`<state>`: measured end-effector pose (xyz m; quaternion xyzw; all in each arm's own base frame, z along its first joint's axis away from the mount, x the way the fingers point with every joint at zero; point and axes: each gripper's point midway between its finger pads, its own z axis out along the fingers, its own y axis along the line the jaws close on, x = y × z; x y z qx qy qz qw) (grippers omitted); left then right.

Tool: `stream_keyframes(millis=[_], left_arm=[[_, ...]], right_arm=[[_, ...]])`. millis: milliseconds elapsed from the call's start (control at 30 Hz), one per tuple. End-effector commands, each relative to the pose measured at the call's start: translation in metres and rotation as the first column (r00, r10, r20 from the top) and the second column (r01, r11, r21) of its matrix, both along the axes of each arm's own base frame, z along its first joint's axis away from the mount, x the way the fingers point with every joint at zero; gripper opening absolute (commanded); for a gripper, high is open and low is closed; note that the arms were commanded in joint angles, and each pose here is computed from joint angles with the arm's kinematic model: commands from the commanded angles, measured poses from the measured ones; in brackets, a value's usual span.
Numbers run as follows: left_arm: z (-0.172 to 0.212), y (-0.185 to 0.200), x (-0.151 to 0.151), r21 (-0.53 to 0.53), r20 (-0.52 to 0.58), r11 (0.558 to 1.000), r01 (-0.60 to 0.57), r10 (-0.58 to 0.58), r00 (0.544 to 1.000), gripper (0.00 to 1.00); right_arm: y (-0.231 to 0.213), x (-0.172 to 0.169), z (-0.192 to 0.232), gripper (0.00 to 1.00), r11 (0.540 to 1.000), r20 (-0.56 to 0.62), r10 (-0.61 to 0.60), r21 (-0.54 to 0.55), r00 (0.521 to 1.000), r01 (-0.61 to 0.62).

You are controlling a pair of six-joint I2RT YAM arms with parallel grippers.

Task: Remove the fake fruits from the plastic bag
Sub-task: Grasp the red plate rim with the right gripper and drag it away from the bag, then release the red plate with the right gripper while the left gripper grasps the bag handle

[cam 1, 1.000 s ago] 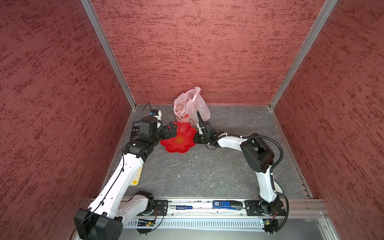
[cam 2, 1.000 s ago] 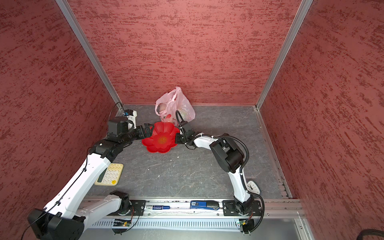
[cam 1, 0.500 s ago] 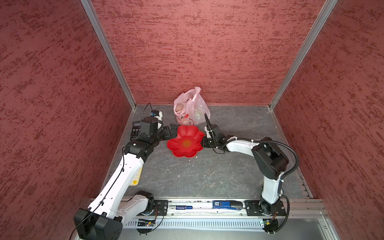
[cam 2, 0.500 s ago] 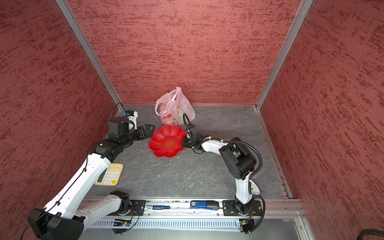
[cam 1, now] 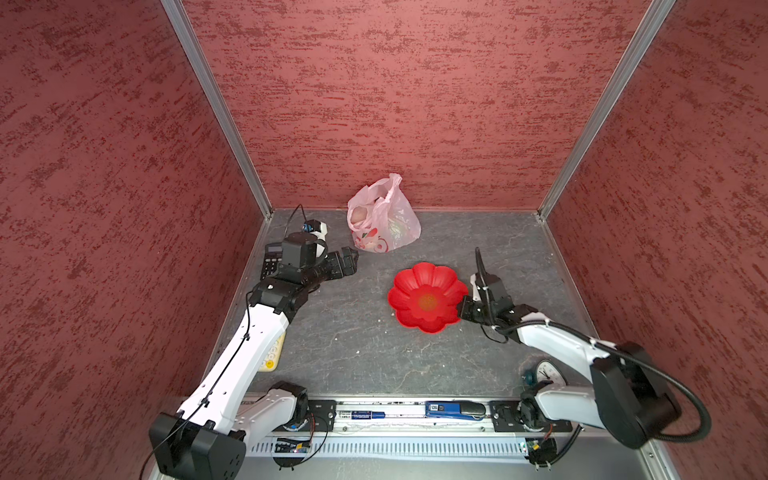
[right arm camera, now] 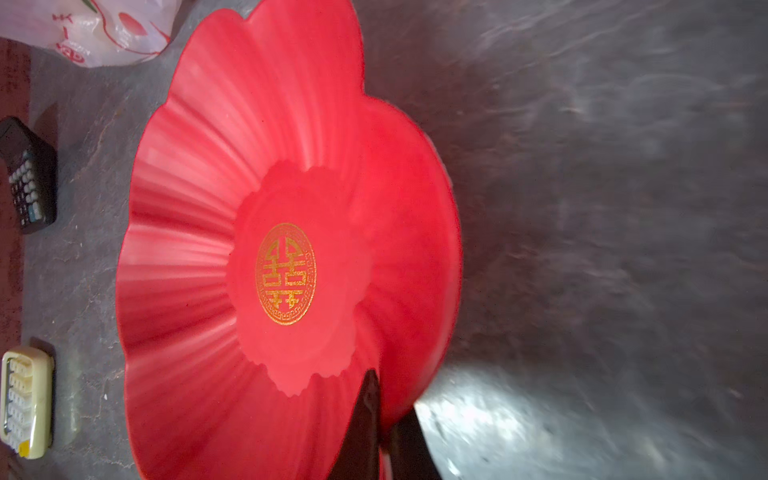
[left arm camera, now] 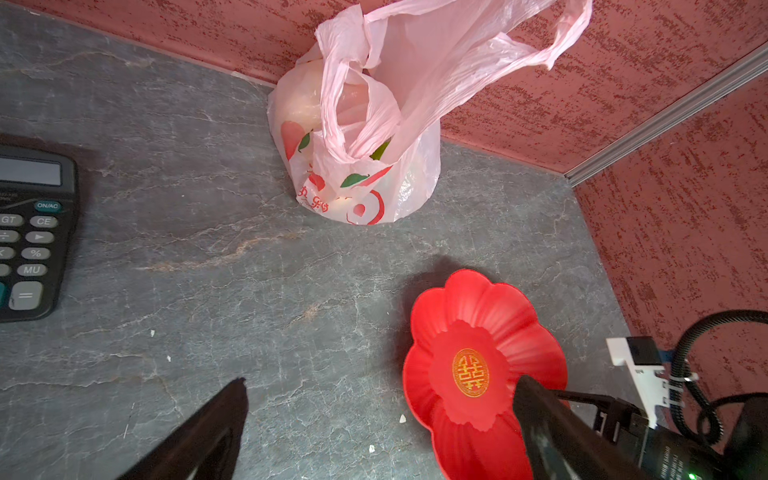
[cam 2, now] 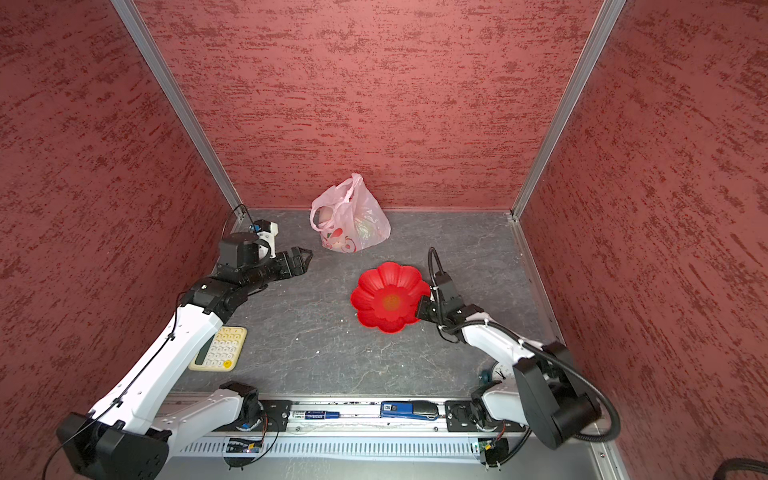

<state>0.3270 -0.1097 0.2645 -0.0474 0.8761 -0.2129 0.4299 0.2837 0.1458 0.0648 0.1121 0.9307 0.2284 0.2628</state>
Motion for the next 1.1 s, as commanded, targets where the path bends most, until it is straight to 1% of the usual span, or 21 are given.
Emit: stream_keyframes(millis=[0, 133, 300, 433, 633, 933, 1067], left_arm=[[0.006, -0.003, 0.003, -0.019, 0.006, 1.0, 0.002, -0.002, 1.0, 1.0], [0.004, -0.006, 0.006, -0.03, -0.006, 1.0, 0.01, -0.01, 1.0, 1.0], [0.004, -0.008, 0.01, -0.034, -0.022, 0.999, 0.016, -0.017, 1.0, 1.0], [0.006, -0.009, 0.012, -0.032, -0.026, 0.999, 0.017, -0.017, 1.0, 1.0], [0.005, -0.008, 0.02, -0.019, -0.047, 1.0, 0.004, -0.004, 0.999, 1.0], [0.012, -0.006, 0.036, -0.029, -0.049, 0.999, -0.017, 0.016, 0.999, 1.0], [0.016, -0.006, 0.047, -0.037, -0.05, 0.999, -0.025, 0.023, 0.998, 1.0]], right_arm=[[-0.03, -0.015, -0.002, 0.0, 0.995, -0.01, -0.1, -0.031, 0.995, 0.1], [-0.058, -0.032, -0.003, 0.0, 0.982, -0.001, -0.186, -0.023, 0.982, 0.186], [-0.077, -0.046, -0.001, 0.0, 0.97, -0.003, -0.237, -0.046, 0.971, 0.237], [-0.084, -0.054, -0.002, 0.0, 0.961, 0.003, -0.275, -0.028, 0.961, 0.275], [-0.088, -0.054, -0.003, 0.06, 0.957, -0.003, -0.29, -0.031, 0.957, 0.29], [-0.094, -0.054, 0.001, 0.23, 0.946, 0.015, -0.32, -0.042, 0.947, 0.321], [-0.097, -0.053, 0.004, 0.34, 0.942, 0.024, -0.333, -0.044, 0.942, 0.334]])
